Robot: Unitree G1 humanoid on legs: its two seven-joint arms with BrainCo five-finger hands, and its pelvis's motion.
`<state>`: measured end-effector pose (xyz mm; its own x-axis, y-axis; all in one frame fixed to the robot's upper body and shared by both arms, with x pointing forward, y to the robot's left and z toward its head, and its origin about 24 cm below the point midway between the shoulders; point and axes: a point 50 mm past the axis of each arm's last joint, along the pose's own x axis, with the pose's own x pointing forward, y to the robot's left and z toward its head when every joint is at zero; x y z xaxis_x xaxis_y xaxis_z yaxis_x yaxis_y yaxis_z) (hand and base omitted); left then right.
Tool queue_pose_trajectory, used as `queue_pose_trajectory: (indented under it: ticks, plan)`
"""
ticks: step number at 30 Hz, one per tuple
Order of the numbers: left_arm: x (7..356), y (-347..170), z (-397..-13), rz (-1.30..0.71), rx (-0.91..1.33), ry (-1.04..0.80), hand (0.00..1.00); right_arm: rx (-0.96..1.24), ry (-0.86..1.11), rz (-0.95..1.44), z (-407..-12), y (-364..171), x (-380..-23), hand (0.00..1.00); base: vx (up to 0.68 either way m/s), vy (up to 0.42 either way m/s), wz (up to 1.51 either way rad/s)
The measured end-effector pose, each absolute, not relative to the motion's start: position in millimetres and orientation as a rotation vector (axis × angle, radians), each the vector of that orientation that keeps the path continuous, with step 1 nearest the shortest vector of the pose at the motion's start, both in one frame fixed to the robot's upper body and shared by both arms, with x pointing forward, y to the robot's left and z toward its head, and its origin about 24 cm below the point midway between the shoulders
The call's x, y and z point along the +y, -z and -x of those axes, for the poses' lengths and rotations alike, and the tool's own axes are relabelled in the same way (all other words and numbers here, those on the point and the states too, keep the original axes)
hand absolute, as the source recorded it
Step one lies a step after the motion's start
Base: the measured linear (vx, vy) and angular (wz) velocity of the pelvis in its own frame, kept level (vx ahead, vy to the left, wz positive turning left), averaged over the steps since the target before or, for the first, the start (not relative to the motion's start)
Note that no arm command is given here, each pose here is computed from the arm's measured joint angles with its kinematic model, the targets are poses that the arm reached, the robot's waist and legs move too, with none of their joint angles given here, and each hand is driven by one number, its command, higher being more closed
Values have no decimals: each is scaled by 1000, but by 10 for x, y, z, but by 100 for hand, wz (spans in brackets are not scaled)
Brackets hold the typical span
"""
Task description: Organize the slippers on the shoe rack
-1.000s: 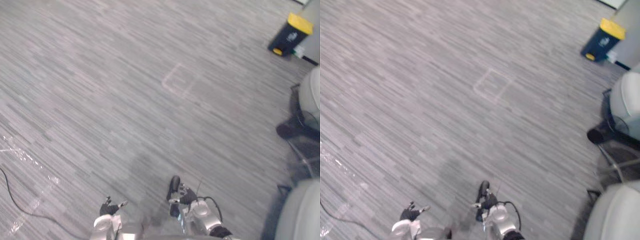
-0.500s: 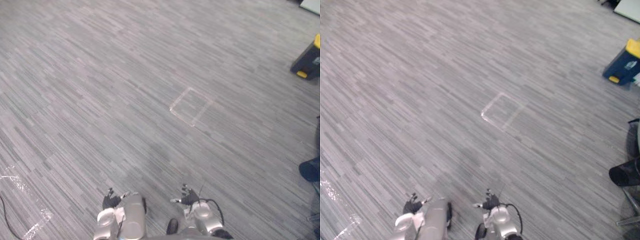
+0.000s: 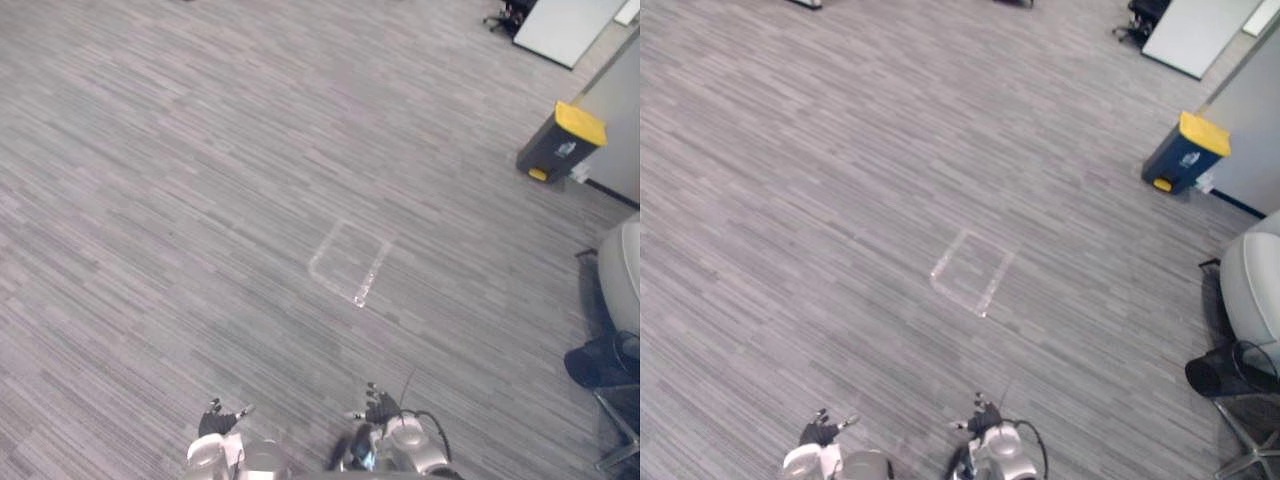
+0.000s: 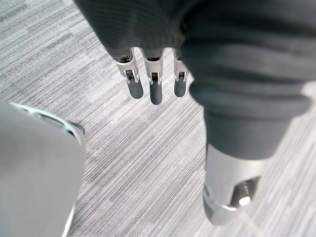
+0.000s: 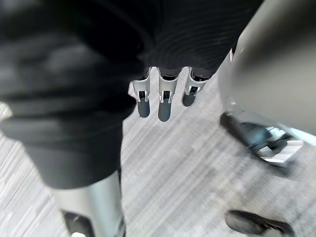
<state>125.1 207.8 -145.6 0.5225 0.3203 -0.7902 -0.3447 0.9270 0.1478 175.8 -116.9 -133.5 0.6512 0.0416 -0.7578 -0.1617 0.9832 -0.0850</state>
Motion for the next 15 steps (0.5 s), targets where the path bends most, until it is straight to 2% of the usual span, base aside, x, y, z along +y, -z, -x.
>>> queue_pose_trajectory:
  ticks: [7,10,15]
  plan:
    - [1979,1504,-1113,30,971,-378,0,893,-104,167,-1640,1391,-1230,0,568,-178,23]
    - [1882,1509,-1130,88,965,-383,0,902,-97,156,-1613,1399,-1226,0,639,-177,-52]
    - [2063,1381,-1295,51,869,-400,0,944,-93,148,-1560,1442,-1197,0,544,-40,-53]
